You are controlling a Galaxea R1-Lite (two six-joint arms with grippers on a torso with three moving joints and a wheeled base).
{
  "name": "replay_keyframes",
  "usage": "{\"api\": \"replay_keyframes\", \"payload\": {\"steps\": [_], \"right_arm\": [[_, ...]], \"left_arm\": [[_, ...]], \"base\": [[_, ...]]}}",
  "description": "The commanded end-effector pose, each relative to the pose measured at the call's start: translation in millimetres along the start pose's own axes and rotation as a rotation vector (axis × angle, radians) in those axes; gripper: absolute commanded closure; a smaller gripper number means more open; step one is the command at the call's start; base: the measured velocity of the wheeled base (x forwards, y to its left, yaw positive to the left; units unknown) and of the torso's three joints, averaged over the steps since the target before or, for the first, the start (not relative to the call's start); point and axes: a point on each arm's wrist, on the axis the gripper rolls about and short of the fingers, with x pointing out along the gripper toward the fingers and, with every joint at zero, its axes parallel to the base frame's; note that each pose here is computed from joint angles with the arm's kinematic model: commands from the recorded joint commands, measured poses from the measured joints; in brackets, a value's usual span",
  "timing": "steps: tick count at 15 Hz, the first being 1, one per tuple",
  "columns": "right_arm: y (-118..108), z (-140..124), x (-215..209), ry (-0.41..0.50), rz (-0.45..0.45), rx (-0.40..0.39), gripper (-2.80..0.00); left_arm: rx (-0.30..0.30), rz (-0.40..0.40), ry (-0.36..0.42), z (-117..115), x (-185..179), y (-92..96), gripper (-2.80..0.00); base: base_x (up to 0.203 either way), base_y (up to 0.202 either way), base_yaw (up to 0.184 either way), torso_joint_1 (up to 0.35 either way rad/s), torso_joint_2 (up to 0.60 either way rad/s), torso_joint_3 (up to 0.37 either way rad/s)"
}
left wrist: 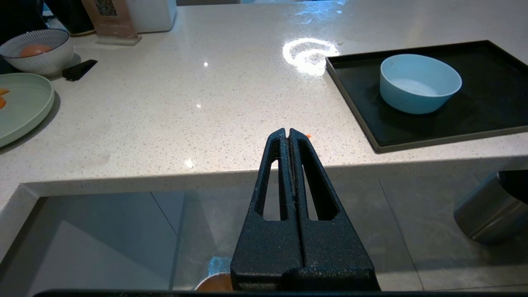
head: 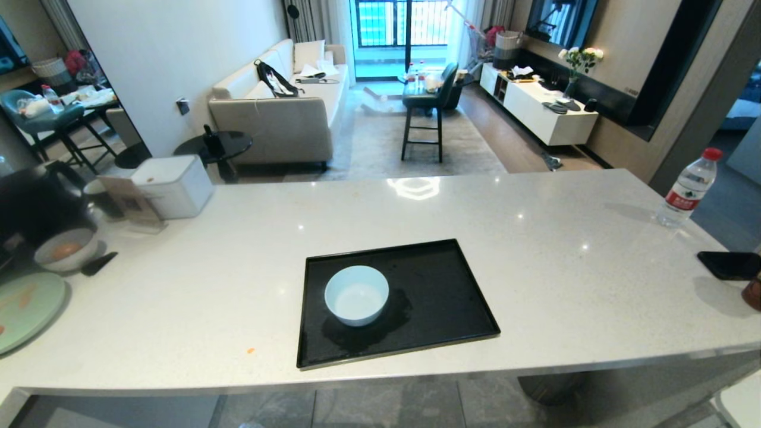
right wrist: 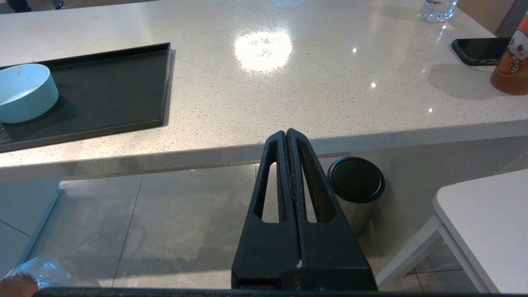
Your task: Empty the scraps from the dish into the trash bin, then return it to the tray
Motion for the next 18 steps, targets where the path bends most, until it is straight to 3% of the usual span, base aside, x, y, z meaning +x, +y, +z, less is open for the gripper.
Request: {"api": "replay_keyframes", "payload": {"steps": [1, 18], "right_arm": [[0.0, 0.4, -0.1, -0.002, 0.0, 0.0, 0.0], [0.0, 0.4, -0.1, -0.002, 0.0, 0.0, 0.0]], "left_arm": [[0.0, 0.0, -0.006, 0.1, -0.4, 0.0, 0.0], [0.0, 0.0, -0.005, -0.1, -0.4, 0.0, 0.0]], "base": [[0.0, 0.0, 0.0, 0.0, 0.0, 0.0], [0.0, 0.0, 0.0, 0.0, 0.0, 0.0]]}}
